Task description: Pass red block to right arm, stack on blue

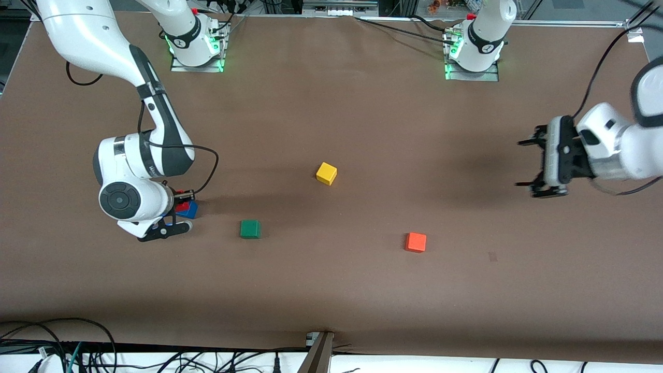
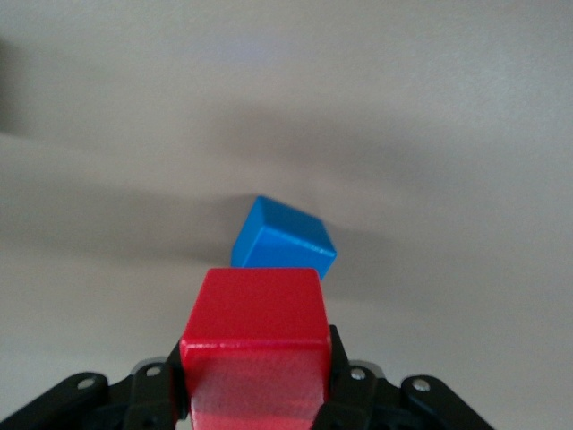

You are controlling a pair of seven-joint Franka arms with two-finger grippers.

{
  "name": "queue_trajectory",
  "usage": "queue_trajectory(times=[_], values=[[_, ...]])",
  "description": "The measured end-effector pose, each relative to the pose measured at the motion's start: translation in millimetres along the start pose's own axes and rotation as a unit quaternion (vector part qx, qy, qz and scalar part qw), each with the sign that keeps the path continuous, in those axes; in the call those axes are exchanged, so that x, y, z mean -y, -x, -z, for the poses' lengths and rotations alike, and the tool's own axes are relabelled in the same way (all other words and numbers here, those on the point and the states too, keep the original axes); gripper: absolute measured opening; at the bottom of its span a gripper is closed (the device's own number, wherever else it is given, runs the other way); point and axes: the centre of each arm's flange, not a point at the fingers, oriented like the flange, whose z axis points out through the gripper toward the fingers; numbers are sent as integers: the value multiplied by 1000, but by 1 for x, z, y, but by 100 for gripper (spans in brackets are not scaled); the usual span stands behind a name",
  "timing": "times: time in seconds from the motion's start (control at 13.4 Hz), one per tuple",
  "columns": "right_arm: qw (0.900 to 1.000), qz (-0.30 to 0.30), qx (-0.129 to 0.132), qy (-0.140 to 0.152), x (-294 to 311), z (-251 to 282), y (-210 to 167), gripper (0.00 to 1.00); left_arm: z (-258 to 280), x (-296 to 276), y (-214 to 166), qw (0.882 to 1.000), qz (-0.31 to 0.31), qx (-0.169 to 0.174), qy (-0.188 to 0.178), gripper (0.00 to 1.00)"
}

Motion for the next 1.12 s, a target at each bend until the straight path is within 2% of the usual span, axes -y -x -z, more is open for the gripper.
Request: queue_trajectory(times=[0.22, 0.45, 0.6, 0.75, 0.89, 1.12], values=[[1000, -21, -1, -5, -13, -14, -4, 56, 42, -21, 4, 993, 79, 64, -60, 100], [999, -30, 7, -19, -12, -25, -5, 56, 64, -39, -17, 975, 163, 106, -107, 100], [999, -34, 11, -29, -10, -31, -5, 56, 70, -49, -36, 957, 240, 102, -129, 100], [999, -37, 13, -31, -11, -34, -4, 56, 69, -55, -49, 942, 290, 96, -138, 100], [999, -38, 14, -32, -13, -35, -4, 56, 66, -53, -52, 937, 302, 87, -156, 100], [999, -40, 14, -33, -15, -37, -3, 56, 72, -42, -52, 929, 302, 61, -206, 100]])
